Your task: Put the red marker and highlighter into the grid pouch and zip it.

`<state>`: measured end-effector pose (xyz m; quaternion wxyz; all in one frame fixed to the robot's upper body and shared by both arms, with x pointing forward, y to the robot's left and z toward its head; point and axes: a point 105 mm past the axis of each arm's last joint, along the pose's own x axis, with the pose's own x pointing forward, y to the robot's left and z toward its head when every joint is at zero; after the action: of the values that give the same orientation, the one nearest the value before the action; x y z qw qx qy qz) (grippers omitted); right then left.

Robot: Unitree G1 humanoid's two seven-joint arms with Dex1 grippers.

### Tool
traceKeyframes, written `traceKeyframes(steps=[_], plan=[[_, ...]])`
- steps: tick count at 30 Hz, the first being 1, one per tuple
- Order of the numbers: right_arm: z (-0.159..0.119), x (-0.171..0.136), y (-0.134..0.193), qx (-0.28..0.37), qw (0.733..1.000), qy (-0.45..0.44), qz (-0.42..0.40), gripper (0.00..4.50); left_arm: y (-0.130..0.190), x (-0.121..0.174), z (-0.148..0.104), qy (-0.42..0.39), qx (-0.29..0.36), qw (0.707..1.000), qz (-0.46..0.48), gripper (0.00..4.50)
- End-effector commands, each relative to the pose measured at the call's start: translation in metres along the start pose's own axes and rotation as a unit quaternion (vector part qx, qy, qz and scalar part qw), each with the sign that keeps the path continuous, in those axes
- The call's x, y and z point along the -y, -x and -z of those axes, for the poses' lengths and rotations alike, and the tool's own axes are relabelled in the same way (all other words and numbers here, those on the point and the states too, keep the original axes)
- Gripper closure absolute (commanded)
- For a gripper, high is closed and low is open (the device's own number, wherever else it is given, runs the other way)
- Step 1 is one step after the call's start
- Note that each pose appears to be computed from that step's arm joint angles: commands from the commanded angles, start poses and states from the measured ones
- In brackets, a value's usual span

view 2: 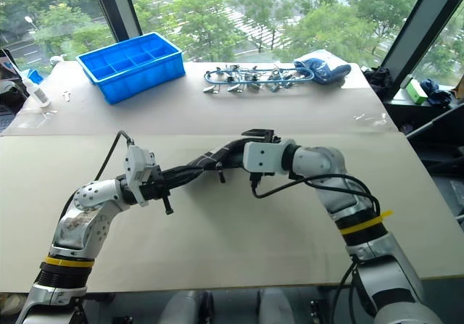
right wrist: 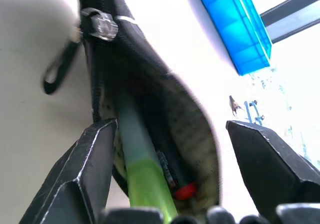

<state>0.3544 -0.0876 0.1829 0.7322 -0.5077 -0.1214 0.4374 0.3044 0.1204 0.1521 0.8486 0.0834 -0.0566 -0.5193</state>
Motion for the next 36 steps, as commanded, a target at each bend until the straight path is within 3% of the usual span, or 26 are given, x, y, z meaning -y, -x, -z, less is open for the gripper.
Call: traceKeyframes(steps=[1,4,8,13,16,19,22,25,30,36], plan=[[-0.015,0.003,0.023,0.037,0.998,-0.050,-0.027,0.62,-0.003,-0.001,-0.011,-0.013,0.020,1.000,0.004,4.50],[-0.016,-0.011,0.044,0.041,0.985,-0.143,-0.092,0.62,-0.003,-0.002,-0.011,-0.012,0.022,1.000,0.002,4.50],[-0.012,0.015,0.053,0.046,0.971,-0.233,-0.030,0.62,-0.003,-0.001,-0.012,-0.009,0.025,1.000,0.002,4.50],[-0.006,0.014,0.052,0.034,0.954,-0.299,0.007,0.62,-0.002,-0.001,-0.012,-0.007,0.026,1.000,0.001,4.50],[-0.022,0.000,0.046,0.065,0.939,-0.337,-0.011,1.25,-0.002,0.000,-0.012,-0.006,0.027,1.000,0.002,4.50],[-0.027,-0.013,0.045,0.067,0.930,-0.362,-0.025,2.35,-0.003,0.001,-0.013,-0.006,0.028,1.000,0.001,4.50],[-0.013,-0.022,0.047,0.036,0.929,-0.368,-0.015,3.44,-0.002,0.000,-0.014,-0.006,0.028,1.000,0.000,4.50],[0.003,-0.011,0.054,0.015,0.931,-0.363,0.027,4.42,-0.002,0.000,-0.014,-0.006,0.027,1.000,0.000,4.50],[0.018,0.005,0.064,-0.007,0.927,-0.368,0.071,4.47,-0.001,-0.001,-0.015,-0.007,0.026,1.000,-0.003,4.50],[0.047,-0.007,0.055,-0.070,0.916,-0.383,0.098,4.47,-0.001,-0.001,-0.014,-0.005,0.026,1.000,-0.005,4.50]])
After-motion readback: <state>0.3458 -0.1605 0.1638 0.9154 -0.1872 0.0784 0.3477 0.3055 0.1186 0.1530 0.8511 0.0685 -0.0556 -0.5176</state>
